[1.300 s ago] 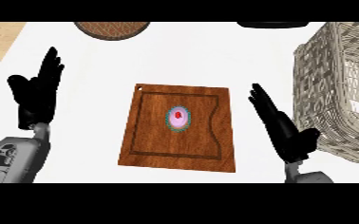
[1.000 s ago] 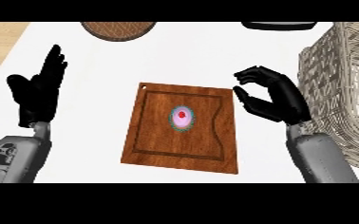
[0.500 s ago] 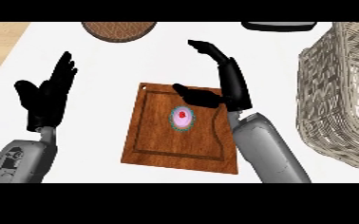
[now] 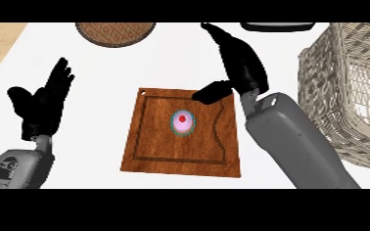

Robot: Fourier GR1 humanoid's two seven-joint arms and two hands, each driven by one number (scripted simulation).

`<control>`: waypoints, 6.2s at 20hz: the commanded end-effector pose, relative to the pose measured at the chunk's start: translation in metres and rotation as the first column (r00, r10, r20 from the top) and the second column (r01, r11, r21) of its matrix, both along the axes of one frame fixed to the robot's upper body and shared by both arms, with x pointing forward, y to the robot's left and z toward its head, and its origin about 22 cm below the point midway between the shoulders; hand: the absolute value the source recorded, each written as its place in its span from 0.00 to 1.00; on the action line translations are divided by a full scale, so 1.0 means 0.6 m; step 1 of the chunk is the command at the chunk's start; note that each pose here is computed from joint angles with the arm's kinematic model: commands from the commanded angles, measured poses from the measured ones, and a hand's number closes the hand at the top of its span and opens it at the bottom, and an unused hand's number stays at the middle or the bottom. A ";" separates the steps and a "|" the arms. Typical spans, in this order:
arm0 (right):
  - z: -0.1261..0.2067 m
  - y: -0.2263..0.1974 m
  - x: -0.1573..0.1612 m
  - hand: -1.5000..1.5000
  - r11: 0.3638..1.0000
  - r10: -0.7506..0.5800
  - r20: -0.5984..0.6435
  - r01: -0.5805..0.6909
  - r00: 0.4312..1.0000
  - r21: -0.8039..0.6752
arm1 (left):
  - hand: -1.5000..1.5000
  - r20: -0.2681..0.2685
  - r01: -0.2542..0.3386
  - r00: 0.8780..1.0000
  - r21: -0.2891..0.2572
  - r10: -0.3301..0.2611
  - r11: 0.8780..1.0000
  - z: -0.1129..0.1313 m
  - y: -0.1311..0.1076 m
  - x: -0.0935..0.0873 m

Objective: Pick the cupcake from the cutting board and place it in the basket

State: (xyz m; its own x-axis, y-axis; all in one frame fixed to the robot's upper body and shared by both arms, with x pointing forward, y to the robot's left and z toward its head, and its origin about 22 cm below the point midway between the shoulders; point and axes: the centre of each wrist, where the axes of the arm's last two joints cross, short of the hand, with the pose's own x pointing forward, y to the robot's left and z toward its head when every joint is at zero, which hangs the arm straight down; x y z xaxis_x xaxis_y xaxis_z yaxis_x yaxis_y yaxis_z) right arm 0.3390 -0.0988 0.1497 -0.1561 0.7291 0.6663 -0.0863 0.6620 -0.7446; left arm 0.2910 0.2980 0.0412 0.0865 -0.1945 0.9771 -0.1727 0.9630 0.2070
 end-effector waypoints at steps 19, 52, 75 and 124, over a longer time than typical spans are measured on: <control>0.066 -0.016 -0.101 0.00 0.989 0.101 -0.326 -0.132 0.940 -0.073 | 0.50 0.032 0.019 0.999 0.008 -0.019 1.000 0.024 -0.017 -0.037; -0.133 0.036 -0.085 0.00 0.988 0.131 -0.264 -0.148 0.956 -0.043 | 0.50 0.018 0.018 1.000 0.010 -0.018 1.000 -0.007 0.005 -0.015; -0.193 0.049 -0.081 0.00 0.977 0.093 -0.308 -0.146 0.947 -0.154 | 0.50 0.021 0.027 0.999 0.006 -0.027 1.000 0.012 0.008 -0.008; -0.058 -0.193 -0.475 1.00 0.932 0.042 0.094 -0.073 0.995 0.356 | 0.50 0.028 -0.009 1.000 0.009 0.008 1.000 -0.001 -0.007 -0.022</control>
State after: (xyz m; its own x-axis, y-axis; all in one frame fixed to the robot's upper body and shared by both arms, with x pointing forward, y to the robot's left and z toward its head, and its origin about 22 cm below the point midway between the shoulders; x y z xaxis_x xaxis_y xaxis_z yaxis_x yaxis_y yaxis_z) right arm 0.0644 -0.2053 0.0737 -0.2676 0.4319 0.8613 -0.1253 0.8707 -0.4756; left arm 0.2804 0.3030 0.0406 0.0677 -0.1958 0.9783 -0.1840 0.9613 0.2051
